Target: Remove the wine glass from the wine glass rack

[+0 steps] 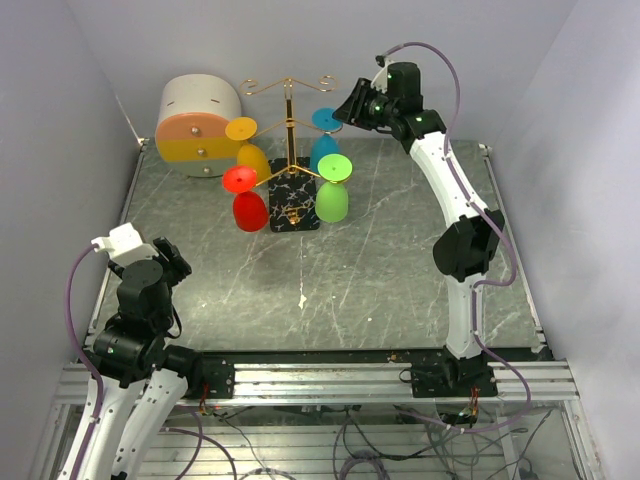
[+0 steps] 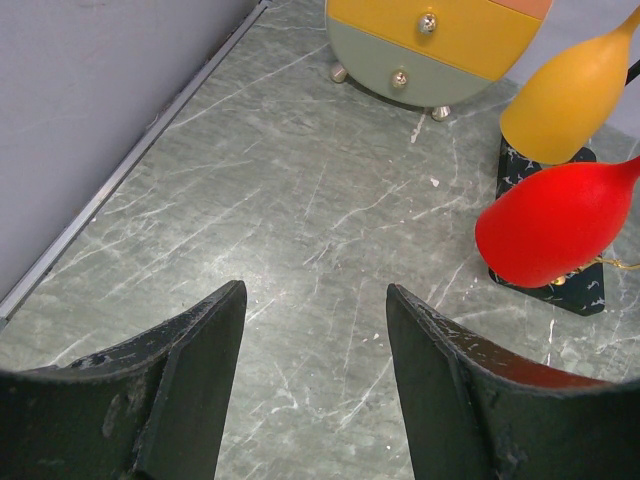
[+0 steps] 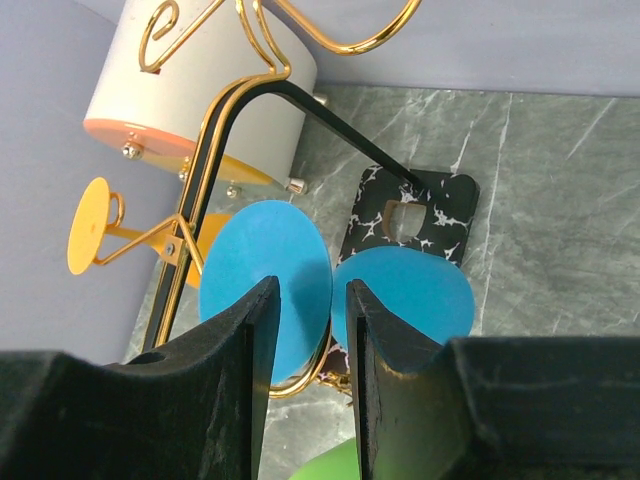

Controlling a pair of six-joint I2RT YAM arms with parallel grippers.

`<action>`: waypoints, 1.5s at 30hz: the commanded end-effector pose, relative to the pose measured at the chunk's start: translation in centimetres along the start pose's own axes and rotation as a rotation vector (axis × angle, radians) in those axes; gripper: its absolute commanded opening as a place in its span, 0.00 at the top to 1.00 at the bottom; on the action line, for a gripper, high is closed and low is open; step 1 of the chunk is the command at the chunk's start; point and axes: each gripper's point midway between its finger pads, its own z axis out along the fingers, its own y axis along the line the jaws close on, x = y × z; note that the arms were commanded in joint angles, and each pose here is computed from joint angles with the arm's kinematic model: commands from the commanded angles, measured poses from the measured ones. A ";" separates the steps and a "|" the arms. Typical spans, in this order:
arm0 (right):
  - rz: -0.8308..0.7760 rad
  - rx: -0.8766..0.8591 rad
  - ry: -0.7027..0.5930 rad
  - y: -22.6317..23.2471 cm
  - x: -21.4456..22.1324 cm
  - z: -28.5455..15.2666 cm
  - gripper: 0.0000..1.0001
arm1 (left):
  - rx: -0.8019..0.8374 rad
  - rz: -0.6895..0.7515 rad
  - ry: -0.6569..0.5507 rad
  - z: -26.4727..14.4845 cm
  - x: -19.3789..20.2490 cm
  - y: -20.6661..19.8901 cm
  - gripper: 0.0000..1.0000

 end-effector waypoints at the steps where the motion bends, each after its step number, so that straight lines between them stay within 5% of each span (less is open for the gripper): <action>1: -0.057 -0.009 -0.065 1.5 -1.9 -1.0 0.67 | -0.005 -0.014 -0.020 -0.2 -0.8 0.0 0.31; 45: -0.052 -0.077 -0.066 4.1 -1.3 -2.0 0.70 | -0.005 -0.014 -0.016 -0.1 -0.7 -0.1 0.31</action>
